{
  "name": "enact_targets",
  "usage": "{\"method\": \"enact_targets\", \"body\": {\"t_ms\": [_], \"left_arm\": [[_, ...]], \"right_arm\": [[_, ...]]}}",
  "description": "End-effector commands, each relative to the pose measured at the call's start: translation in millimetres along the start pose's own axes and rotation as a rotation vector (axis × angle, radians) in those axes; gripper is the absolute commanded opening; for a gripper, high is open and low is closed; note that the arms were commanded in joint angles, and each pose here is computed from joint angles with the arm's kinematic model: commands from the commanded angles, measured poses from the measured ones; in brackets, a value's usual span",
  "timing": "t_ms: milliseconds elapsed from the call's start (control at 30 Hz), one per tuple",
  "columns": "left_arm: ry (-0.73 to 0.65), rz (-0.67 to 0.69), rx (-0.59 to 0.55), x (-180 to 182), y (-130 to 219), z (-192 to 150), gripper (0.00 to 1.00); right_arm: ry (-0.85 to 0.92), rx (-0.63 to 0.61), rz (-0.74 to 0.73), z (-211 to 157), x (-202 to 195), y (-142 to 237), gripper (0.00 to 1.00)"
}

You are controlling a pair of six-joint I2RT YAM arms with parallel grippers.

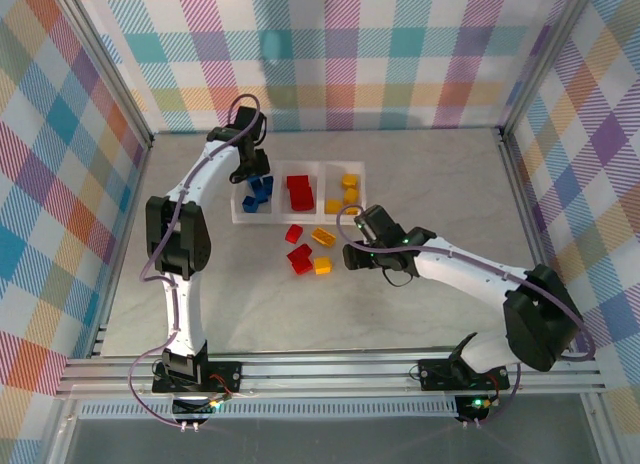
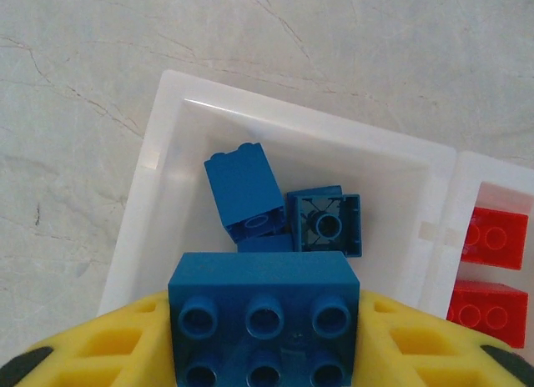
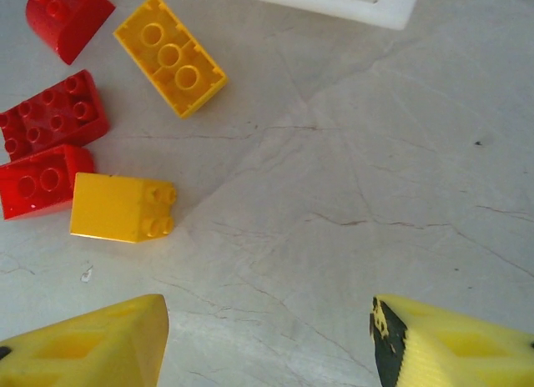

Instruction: Sort the legos into containers by color

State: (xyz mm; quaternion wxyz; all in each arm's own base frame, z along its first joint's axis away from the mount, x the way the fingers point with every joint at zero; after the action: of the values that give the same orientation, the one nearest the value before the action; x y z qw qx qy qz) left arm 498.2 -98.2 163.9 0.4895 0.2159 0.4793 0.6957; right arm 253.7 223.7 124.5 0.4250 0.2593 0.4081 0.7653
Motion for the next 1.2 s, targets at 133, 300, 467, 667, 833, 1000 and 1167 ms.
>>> {"method": "enact_targets", "body": {"t_ms": [133, 300, 467, 667, 833, 1000, 1167], "left_arm": [[0.007, 0.001, 0.003, 14, 18, -7, 0.64], [0.038, -0.034, -0.014, 28, 46, -22, 0.66], [0.09, -0.074, -0.04, 50, 77, -55, 0.67], [0.11, -0.079, -0.055, 74, 106, -102, 0.67], [0.118, -0.093, -0.087, 87, 131, -125, 0.67], [0.092, -0.1, -0.094, 88, 143, -132, 0.67], [0.064, -0.116, -0.09, 80, 146, -136, 0.67]], "right_arm": [[0.047, 0.001, 0.039, 5, 24, -9, 0.66], [0.076, 0.017, 0.055, 11, 40, -18, 0.68], [0.107, 0.031, 0.064, 18, 56, -27, 0.68], [0.11, 0.053, 0.05, 22, 67, -39, 0.68], [0.074, 0.092, -0.016, 23, 67, -52, 0.67], [0.056, 0.114, -0.042, 24, 69, -65, 0.66], [0.064, 0.127, -0.03, 22, 74, -74, 0.63]]}}
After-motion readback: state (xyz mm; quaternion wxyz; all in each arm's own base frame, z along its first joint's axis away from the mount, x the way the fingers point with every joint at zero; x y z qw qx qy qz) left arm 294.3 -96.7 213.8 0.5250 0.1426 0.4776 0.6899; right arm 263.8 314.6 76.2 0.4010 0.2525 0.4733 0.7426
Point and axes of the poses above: each hand's point on the last joint's axis, 136 mm out from that joint toward the fingers, its own y axis back along the fingers, its own x axis along the line the jaws close on, z = x × y, the point moved 3 cm from there along y, back along the fingers, and after that the axes turned 14 degrees about y, right-handed, at the moved point
